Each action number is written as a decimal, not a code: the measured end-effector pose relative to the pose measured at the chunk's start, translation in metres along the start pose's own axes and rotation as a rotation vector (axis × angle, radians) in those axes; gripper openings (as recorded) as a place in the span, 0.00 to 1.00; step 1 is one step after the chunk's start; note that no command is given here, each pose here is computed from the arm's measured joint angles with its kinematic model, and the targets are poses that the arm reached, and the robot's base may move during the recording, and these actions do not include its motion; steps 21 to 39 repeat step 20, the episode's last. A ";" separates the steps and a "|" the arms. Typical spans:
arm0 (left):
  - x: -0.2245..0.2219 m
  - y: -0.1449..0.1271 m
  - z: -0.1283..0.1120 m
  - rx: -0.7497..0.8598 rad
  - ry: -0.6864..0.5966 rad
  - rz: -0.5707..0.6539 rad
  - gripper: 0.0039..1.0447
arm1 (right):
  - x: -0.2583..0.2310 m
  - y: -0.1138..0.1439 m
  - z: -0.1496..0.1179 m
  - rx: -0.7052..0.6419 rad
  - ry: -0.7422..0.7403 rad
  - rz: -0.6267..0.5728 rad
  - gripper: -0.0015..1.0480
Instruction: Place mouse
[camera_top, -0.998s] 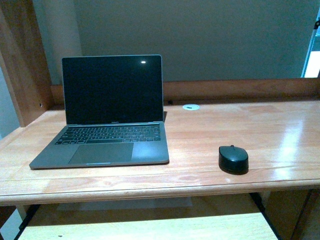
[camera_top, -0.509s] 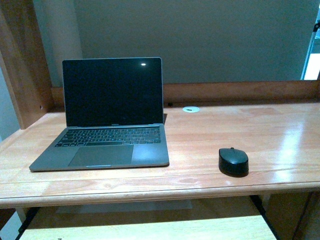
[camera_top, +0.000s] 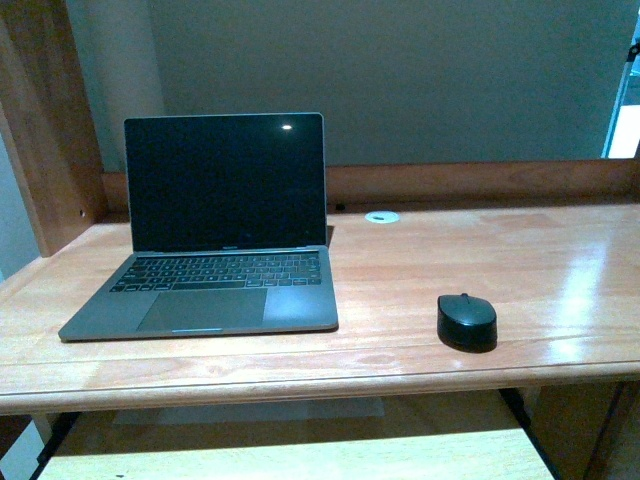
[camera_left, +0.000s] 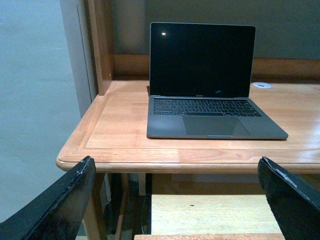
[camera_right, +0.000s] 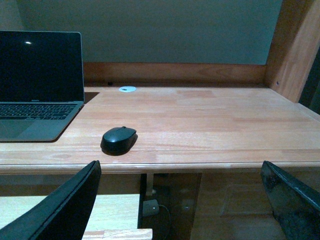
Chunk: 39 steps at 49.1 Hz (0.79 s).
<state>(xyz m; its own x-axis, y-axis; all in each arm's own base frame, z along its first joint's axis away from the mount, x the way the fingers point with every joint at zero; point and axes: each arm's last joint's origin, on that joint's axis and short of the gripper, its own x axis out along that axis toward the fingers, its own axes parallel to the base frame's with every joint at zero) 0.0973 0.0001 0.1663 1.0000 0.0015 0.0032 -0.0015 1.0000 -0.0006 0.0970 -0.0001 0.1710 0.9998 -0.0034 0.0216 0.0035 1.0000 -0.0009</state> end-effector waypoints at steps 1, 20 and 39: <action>0.000 0.000 0.000 0.000 0.000 0.000 0.94 | 0.000 0.000 0.000 0.000 0.000 0.000 0.94; 0.000 0.000 0.000 0.000 0.000 0.000 0.94 | 0.000 0.000 0.000 0.000 0.000 0.000 0.94; 0.000 0.000 0.000 0.000 0.000 0.000 0.94 | 0.000 0.000 0.000 0.000 0.000 0.000 0.94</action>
